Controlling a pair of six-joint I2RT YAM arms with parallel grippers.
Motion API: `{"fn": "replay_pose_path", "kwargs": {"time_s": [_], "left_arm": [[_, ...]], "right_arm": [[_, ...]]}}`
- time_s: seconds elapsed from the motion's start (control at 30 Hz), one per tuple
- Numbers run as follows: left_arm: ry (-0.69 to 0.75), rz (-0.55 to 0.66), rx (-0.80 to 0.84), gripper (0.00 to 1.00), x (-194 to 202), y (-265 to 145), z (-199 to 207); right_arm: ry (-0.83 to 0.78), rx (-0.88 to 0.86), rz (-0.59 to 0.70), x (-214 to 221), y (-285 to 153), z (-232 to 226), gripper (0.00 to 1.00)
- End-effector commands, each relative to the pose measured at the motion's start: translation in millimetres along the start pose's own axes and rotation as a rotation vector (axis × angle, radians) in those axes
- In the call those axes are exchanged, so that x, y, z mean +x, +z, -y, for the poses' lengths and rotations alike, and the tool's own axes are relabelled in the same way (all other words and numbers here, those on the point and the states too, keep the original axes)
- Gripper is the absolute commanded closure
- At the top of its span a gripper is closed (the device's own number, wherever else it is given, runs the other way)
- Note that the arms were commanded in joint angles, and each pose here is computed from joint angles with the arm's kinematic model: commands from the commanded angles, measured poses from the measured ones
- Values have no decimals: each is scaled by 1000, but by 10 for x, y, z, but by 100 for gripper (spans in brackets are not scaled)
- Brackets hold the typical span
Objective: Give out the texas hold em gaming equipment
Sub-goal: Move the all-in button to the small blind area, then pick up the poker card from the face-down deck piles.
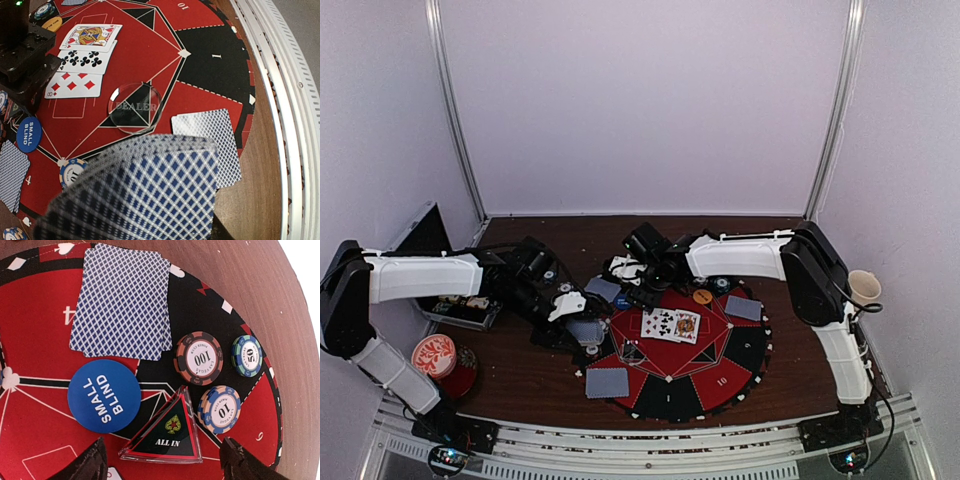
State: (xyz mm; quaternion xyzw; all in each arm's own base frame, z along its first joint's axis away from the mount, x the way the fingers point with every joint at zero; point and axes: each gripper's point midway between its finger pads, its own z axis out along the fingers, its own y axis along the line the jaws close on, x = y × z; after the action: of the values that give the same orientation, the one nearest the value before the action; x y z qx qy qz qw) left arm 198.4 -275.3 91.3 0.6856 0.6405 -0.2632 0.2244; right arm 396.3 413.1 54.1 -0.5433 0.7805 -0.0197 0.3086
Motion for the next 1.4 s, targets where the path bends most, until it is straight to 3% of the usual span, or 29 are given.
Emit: {"fn": "replay_pose_path", "kwargs": {"time_s": [0.0, 0.17, 0.23, 0.37, 0.63, 1.0, 1.37], "left_arm": [[21, 15, 11, 61, -39, 6, 21], [18, 13, 13, 61, -31, 17, 14], [18, 12, 14, 61, -29, 19, 16], [19, 15, 11, 61, -39, 8, 14], [22, 18, 4, 61, -54, -13, 16], [20, 16, 3, 61, -50, -10, 12], [24, 24, 4, 61, -69, -24, 22]], "right_arm": [[54, 63, 32, -135, -231, 200, 20], [159, 141, 78, -162, -619, 387, 10], [234, 203, 90, -124, -795, 497, 2], [441, 243, 131, -3, -1094, 577, 0], [733, -95, 357, -14, -1478, -87, 0], [796, -345, 568, -494, -1806, -969, 0], [825, -354, 574, -757, -1540, -1307, 0]]}}
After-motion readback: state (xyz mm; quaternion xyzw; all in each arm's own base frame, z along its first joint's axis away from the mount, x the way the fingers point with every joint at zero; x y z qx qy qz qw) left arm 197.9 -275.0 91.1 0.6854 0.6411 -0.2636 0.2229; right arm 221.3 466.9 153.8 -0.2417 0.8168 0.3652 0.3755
